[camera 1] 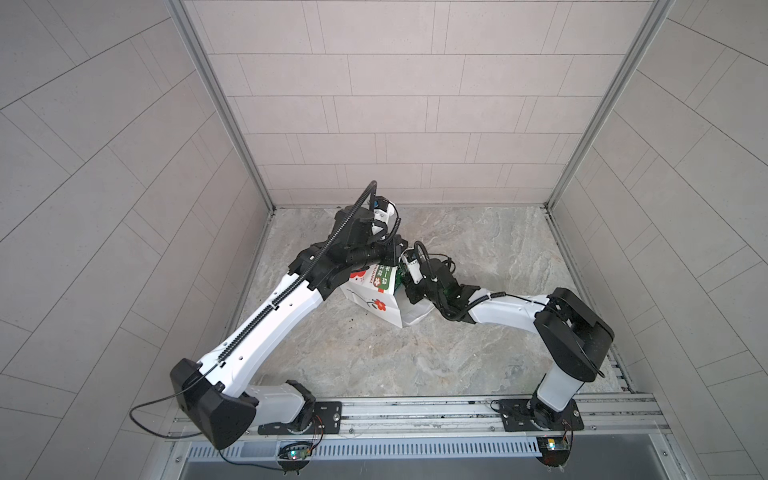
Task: Take the snacks out of the paper bag
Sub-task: 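Lower the right gripper into the bag onto the green Fox's packet, then close the right gripper on the green packet and lift it out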
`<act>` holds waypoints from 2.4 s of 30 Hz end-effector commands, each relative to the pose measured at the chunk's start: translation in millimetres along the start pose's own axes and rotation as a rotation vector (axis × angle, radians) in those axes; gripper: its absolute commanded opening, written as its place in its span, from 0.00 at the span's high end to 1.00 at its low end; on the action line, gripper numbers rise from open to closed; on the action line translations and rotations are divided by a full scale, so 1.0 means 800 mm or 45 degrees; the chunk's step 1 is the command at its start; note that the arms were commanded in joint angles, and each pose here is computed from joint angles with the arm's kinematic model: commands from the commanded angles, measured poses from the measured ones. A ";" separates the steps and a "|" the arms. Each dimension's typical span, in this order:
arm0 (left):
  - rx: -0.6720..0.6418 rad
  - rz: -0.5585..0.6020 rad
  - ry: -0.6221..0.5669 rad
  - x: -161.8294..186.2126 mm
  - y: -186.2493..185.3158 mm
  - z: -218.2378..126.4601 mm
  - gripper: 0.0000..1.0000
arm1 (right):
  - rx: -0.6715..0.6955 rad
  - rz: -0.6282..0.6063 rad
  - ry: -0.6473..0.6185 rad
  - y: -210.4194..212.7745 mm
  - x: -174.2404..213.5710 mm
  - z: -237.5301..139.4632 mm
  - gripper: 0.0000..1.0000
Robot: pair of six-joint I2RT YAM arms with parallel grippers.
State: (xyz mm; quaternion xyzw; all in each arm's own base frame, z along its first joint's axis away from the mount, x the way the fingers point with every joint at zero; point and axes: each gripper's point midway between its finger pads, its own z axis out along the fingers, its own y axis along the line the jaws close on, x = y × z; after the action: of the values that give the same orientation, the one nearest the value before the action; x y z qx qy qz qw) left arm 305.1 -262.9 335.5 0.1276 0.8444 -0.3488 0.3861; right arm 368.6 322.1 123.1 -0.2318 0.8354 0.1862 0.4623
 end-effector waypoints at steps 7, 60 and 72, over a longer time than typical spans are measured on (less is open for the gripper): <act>0.129 0.047 -0.090 -0.028 -0.040 -0.030 1.00 | 0.084 0.012 -0.093 -0.016 -0.023 0.011 0.79; 0.161 0.069 -0.084 -0.027 -0.048 -0.036 1.00 | 0.090 0.001 0.001 -0.017 -0.027 0.045 1.00; 0.004 0.038 -0.116 -0.027 -0.018 -0.034 1.00 | -0.074 -0.008 -0.020 0.008 -0.048 -0.013 1.00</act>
State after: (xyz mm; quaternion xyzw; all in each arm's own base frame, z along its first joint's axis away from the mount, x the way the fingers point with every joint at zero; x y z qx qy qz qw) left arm 303.9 -259.3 337.7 0.1271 0.8446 -0.3397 0.3939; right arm 383.2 329.4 131.7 -0.2384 0.8412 0.1838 0.4492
